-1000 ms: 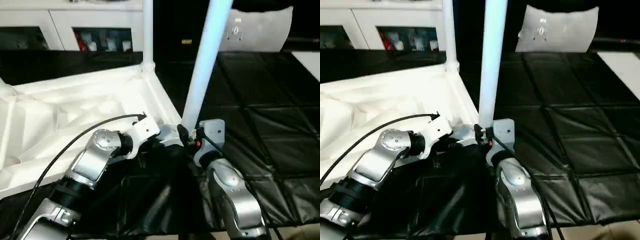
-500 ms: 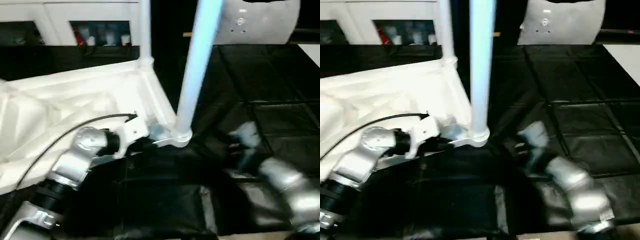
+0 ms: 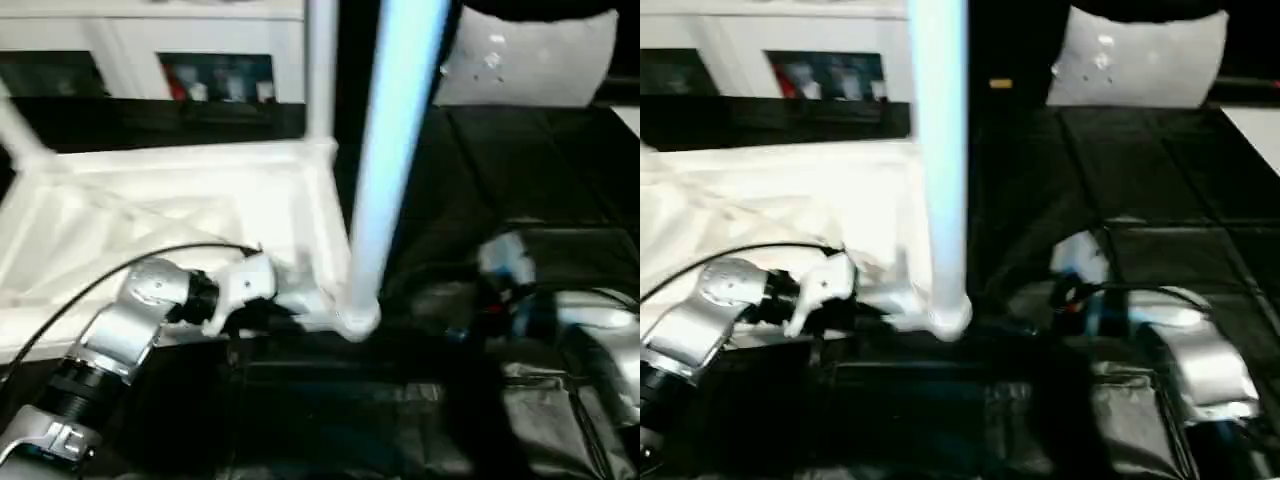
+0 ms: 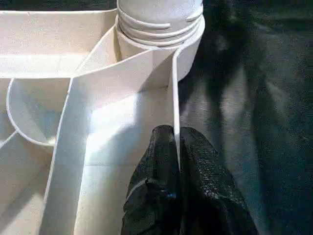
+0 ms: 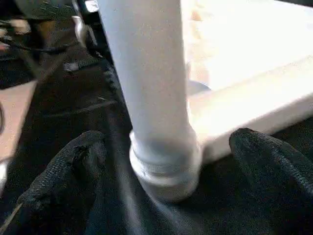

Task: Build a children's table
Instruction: Rotate leg to tighten

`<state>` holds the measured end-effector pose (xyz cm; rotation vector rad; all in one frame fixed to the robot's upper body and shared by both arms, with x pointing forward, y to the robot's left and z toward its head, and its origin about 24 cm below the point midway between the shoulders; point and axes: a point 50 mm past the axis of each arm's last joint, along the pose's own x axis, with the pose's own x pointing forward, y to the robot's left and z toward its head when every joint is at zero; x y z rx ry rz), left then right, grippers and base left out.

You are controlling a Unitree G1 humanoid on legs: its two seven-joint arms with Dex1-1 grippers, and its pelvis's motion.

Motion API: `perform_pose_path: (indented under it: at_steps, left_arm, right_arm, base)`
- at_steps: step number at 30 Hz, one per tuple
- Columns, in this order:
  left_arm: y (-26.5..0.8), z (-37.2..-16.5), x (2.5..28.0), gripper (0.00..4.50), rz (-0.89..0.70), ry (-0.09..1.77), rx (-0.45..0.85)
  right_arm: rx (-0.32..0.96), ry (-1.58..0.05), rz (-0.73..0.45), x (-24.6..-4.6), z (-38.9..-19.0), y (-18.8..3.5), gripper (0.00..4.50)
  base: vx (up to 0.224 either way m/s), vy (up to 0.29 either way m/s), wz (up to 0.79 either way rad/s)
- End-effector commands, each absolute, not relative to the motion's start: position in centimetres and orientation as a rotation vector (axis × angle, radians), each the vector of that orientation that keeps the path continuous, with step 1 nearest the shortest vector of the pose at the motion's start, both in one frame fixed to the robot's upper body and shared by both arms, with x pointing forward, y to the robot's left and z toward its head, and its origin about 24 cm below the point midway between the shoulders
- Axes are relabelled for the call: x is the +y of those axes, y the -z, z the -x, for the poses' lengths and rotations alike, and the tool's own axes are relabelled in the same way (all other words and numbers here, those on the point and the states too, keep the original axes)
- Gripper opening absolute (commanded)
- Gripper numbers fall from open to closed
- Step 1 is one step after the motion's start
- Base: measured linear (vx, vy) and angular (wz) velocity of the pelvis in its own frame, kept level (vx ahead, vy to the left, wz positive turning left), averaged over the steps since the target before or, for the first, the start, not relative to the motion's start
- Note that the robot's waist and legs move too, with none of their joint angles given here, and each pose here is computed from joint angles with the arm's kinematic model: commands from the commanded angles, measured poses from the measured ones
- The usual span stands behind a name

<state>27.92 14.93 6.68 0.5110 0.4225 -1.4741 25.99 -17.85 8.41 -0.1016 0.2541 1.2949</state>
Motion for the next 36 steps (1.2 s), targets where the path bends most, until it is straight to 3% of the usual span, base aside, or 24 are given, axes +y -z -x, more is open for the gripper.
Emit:
perform_pose_path:
  at_steps: [1, 9, 25, 29, 31, 36]
  left_arm:
    - [-5.9, -27.4, 14.6, 0.00, -0.531, 1.540, 0.470]
    - [-6.1, -27.5, 14.0, 0.00, -0.582, 1.575, 0.465]
    - [-6.1, -27.6, 13.9, 0.00, -0.604, 1.597, 0.478]
    - [-6.1, -27.6, 14.0, 0.00, -0.595, 1.590, 0.479]
    - [-6.2, -28.2, 13.2, 0.00, -0.522, 1.527, 0.463]
    - [-5.9, -29.0, 12.5, 0.00, -0.506, 1.423, 0.463]
  right_arm:
    - [0.257, -1.315, 0.114, -17.8, -26.2, -8.5, 4.21]
    - [0.309, -1.402, 0.080, -16.4, -27.2, -7.3, 3.50]
    - [0.335, -1.452, 0.041, -15.7, -28.0, -6.8, 2.18]
    - [0.337, -1.468, 0.007, -15.4, -27.8, -6.7, 2.06]
    - [0.328, -1.448, -0.079, -14.8, -27.3, -6.8, 2.01]
    - [0.309, -1.351, -0.065, -13.2, -26.6, -6.1, 2.01]
  base:
    - [0.000, 0.000, 0.00]
    - [0.000, 0.000, 0.00]
    - [0.000, 0.000, 0.00]
    - [0.000, 0.000, 0.00]
    - [0.000, 0.000, 0.00]
    - [0.000, 0.000, 0.00]
